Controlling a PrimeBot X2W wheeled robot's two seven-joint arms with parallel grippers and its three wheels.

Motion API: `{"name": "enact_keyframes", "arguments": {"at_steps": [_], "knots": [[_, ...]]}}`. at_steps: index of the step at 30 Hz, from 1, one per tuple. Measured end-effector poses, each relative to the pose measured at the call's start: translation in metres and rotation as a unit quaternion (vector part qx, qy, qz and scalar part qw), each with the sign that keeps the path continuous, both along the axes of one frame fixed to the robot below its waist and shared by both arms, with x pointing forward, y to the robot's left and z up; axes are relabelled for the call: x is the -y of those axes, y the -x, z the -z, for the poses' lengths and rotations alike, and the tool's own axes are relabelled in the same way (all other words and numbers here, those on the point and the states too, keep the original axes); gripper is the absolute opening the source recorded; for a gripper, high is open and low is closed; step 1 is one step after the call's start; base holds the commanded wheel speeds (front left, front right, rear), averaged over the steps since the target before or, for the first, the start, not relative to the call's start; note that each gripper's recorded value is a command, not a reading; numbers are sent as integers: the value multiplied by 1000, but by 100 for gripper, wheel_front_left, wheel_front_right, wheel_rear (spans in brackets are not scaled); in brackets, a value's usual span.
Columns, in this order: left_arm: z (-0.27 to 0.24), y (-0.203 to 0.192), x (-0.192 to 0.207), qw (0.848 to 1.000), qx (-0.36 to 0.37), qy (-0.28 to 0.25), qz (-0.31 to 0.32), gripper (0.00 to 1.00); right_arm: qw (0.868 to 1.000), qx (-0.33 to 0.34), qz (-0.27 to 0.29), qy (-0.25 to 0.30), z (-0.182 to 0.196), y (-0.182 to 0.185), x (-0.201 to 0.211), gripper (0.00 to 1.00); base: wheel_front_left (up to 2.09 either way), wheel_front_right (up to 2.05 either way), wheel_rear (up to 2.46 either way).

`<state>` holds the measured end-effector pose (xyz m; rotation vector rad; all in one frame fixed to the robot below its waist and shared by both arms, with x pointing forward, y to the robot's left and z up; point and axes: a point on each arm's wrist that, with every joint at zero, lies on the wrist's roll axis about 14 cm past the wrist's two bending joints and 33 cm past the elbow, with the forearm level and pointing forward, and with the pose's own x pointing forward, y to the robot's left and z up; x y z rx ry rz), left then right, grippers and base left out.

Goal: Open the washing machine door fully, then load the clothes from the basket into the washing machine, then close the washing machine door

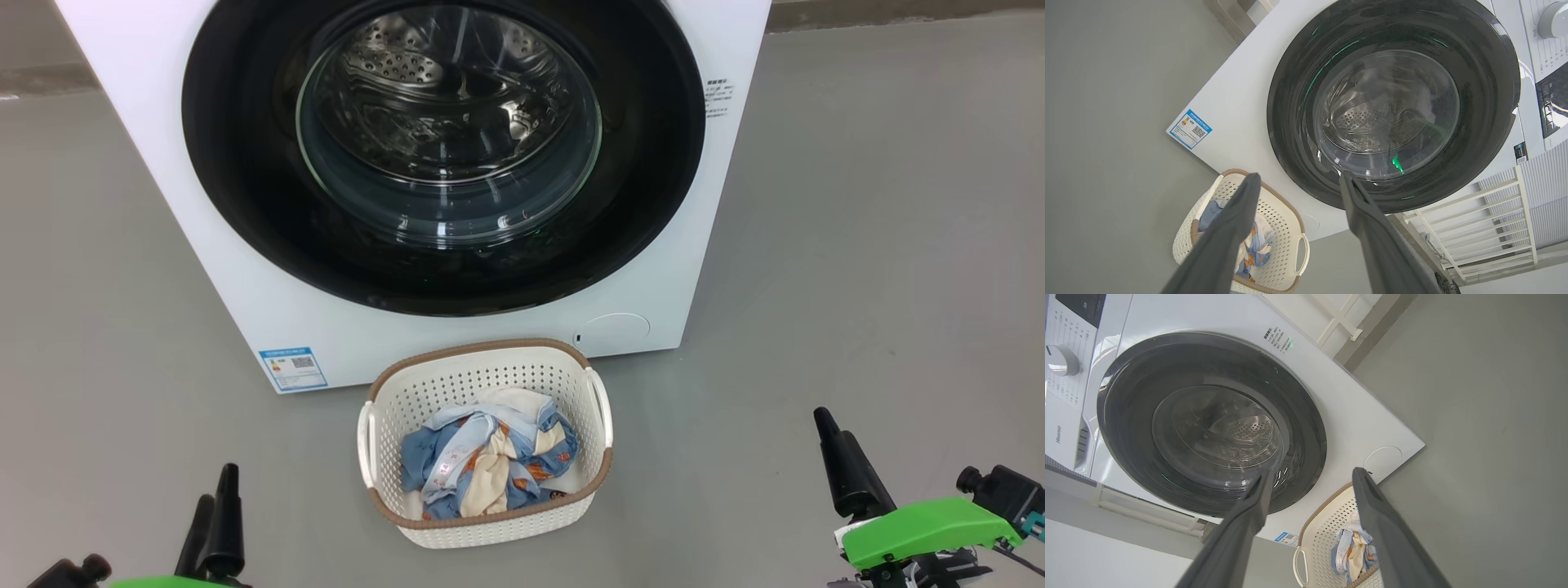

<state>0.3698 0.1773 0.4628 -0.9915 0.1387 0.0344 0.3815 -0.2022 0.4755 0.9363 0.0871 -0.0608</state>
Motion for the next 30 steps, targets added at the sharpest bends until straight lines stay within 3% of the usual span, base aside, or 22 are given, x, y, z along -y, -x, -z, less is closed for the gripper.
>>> {"name": "enact_keyframes", "arguments": {"at_steps": [17,30], "knots": [[-6,0,-1,993,19,-113,13,100,994,17,-13,105,-9,-5,-1,100,0,0,0],[-10,0,-5,979,35,-200,19,100,981,35,-27,190,-17,-9,-4,100,0,0,0]]}}
